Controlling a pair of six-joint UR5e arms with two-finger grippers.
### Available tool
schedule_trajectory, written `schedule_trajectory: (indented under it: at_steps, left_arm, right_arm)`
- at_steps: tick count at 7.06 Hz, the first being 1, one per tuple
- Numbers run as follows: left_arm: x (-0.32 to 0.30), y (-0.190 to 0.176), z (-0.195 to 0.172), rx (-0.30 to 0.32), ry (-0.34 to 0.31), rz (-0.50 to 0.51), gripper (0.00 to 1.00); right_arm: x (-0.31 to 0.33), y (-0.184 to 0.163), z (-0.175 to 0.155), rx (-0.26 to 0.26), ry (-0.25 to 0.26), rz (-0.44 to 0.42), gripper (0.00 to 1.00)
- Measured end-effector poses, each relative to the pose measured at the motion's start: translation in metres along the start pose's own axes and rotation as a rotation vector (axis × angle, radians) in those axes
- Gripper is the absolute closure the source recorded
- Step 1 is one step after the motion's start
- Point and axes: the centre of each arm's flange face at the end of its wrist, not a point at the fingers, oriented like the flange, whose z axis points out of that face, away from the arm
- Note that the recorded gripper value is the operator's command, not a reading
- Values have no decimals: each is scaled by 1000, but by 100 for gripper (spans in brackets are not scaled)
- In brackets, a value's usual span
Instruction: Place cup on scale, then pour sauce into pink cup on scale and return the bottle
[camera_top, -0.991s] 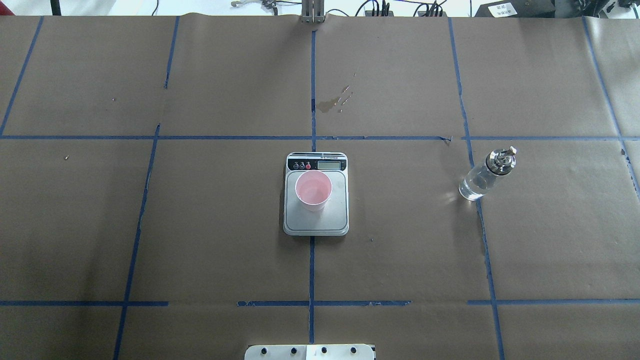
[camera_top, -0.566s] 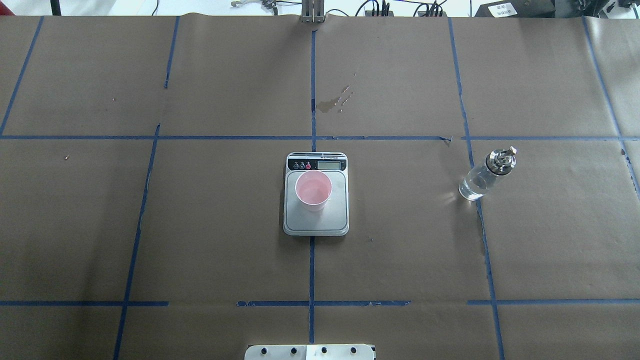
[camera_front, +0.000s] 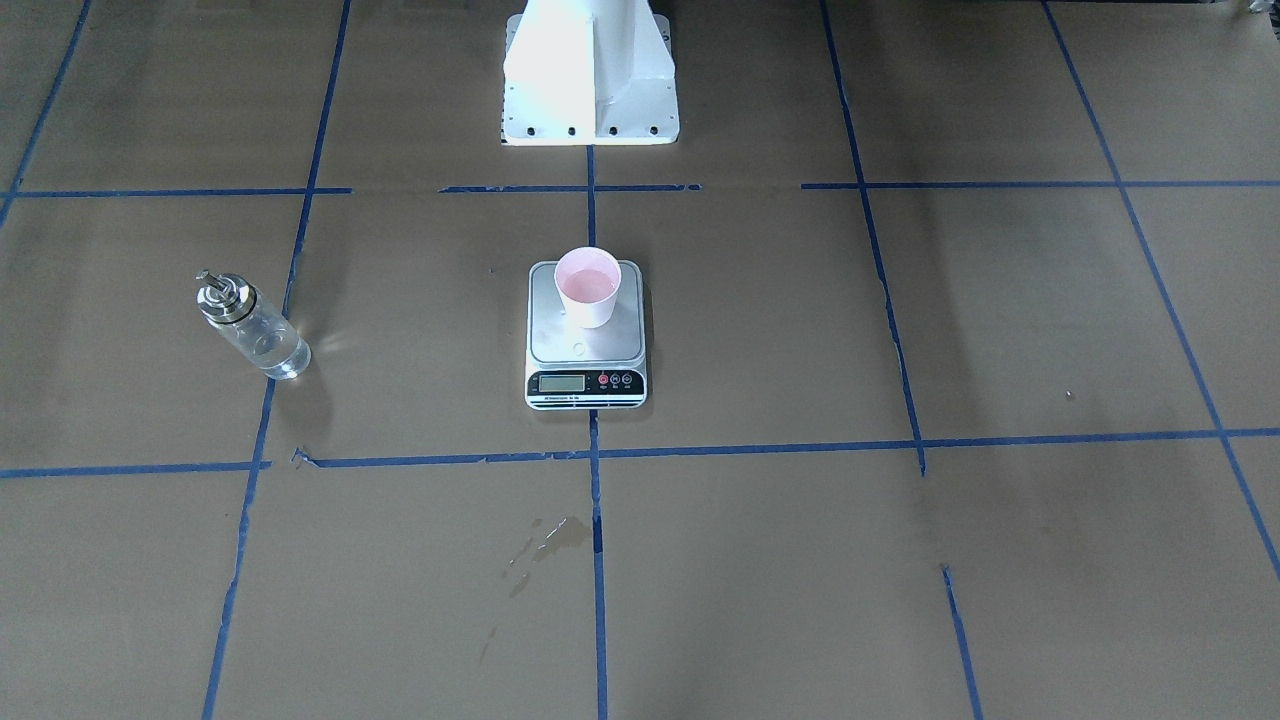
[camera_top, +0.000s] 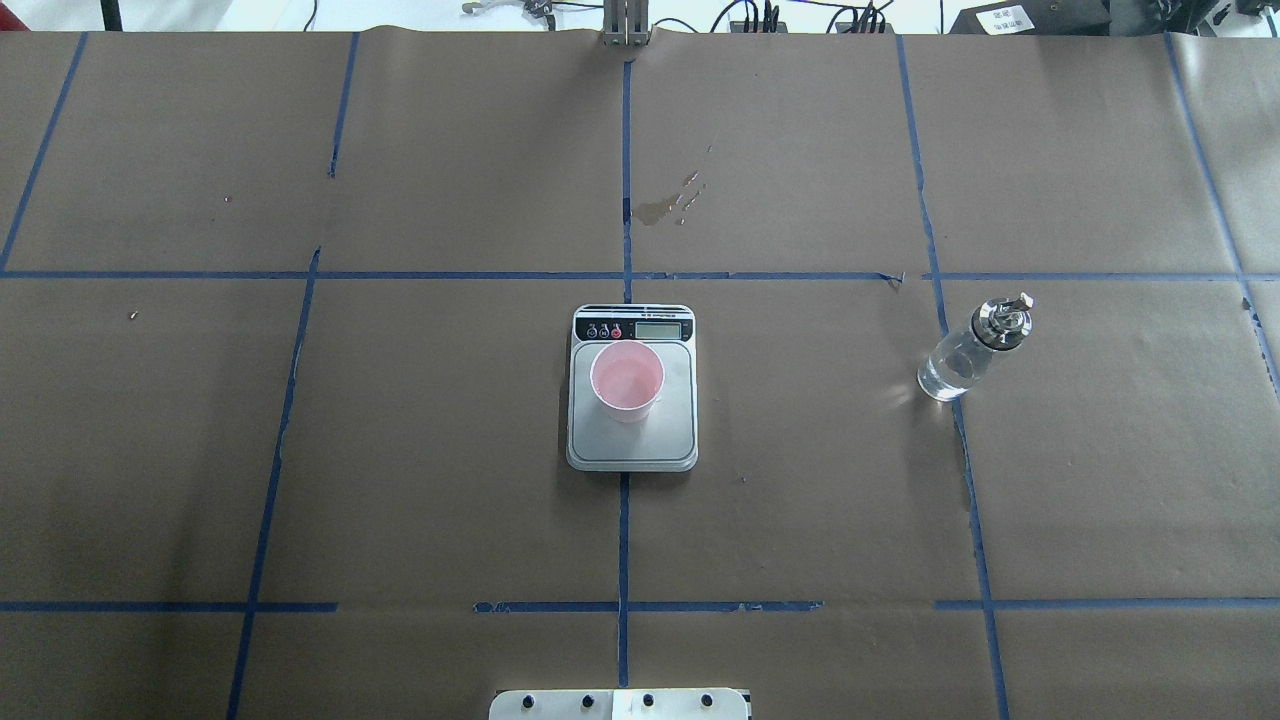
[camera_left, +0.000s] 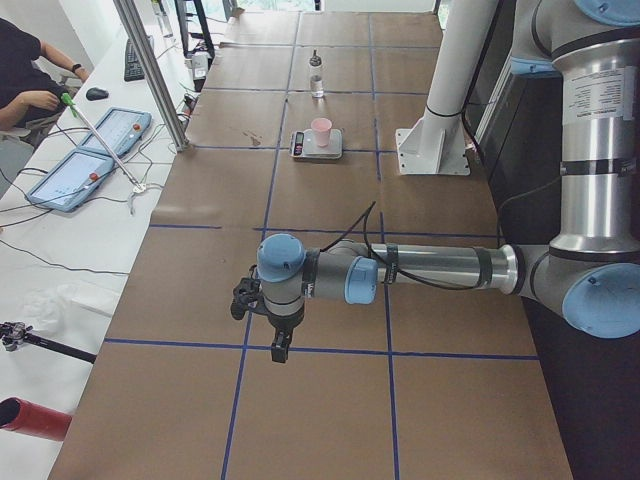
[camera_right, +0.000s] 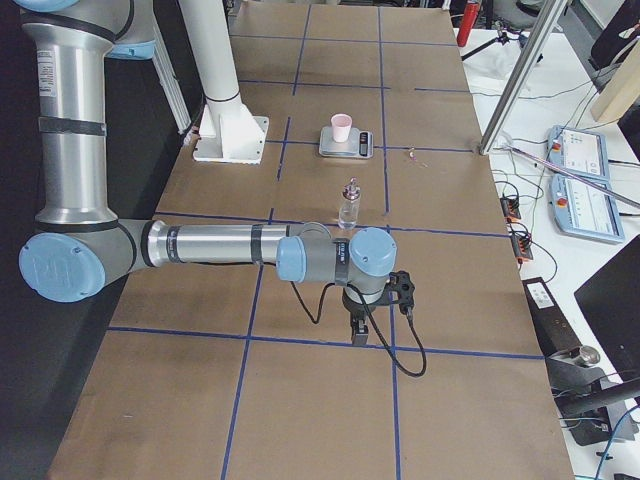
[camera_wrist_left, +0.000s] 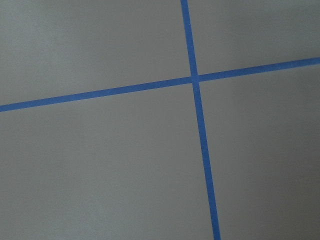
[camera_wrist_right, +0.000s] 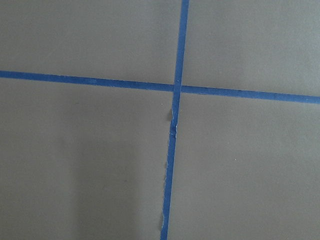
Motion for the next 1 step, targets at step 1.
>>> schedule_trajectory:
  at_steps: [1]
  left_arm:
    - [0, 0, 0, 0, 0, 0, 0]
  right_arm:
    - [0, -1, 0, 1, 0, 0, 0]
